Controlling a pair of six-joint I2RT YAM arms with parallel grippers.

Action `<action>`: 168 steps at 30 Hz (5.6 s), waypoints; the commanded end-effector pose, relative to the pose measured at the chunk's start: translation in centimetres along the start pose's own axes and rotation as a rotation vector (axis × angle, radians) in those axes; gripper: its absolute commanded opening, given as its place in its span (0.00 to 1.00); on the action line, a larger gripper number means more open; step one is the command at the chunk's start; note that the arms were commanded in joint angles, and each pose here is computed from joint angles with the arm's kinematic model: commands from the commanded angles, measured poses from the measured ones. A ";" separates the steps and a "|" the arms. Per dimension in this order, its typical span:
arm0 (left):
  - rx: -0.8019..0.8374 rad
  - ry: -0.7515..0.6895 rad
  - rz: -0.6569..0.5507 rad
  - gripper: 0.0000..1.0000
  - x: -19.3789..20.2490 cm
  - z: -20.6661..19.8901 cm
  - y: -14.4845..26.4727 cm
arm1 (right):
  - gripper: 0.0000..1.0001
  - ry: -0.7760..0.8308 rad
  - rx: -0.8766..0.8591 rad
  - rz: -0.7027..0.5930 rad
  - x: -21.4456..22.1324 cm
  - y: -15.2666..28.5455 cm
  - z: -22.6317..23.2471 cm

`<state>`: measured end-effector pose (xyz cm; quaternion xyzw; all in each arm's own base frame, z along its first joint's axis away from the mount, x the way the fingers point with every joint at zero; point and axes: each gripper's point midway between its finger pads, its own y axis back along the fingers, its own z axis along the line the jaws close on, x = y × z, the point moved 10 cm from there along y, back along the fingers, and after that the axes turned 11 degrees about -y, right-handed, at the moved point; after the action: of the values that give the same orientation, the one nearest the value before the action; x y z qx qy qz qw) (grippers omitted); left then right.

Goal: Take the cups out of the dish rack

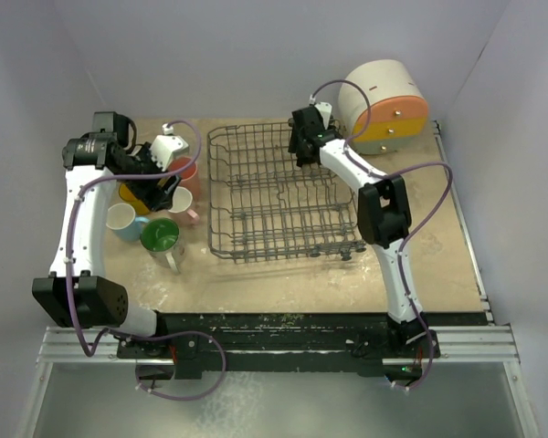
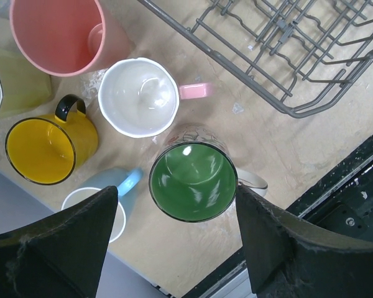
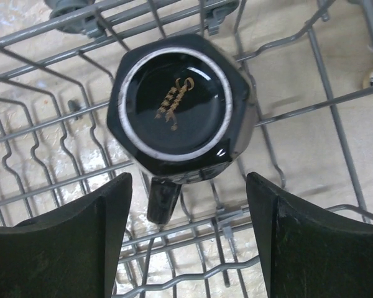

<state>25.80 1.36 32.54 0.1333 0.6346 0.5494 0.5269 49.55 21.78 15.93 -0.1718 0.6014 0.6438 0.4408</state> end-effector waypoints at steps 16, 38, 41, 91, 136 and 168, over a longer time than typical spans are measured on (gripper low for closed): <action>-0.035 -0.028 -0.166 0.79 -2.1 -1.1 3.0 | 0.51 0.006 0.014 -0.009 0.3 -1.6 0.4; -0.034 -0.054 -0.208 0.80 -2.8 -1.2 3.8 | 0.00 0.028 -0.087 -0.119 -5.3 1.6 0.5; -0.036 -0.056 -0.234 0.83 -3.2 -1.3 4.2 | 0.00 0.030 -0.104 -0.162 -6.9 3.2 0.6; -0.100 -0.591 -0.645 0.89 -6.9 -2.3 0.9 | 0.00 -0.629 -1.623 0.757 3.6 31.5 0.2; -0.078 -0.503 -0.887 0.00 -9.2 -5.5 6.5 | 0.27 -0.890 -1.850 0.953 5.3 38.4 4.8; 0.419 -0.772 -0.060 0.00 -1.4 -10.7 -7.4 | 0.72 -0.455 -0.998 0.368 -0.9 25.2 -6.2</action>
<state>20.26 -7.47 25.78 0.4088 0.5104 0.3039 0.6928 29.00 19.50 27.86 -0.0241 0.1052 0.9529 0.2836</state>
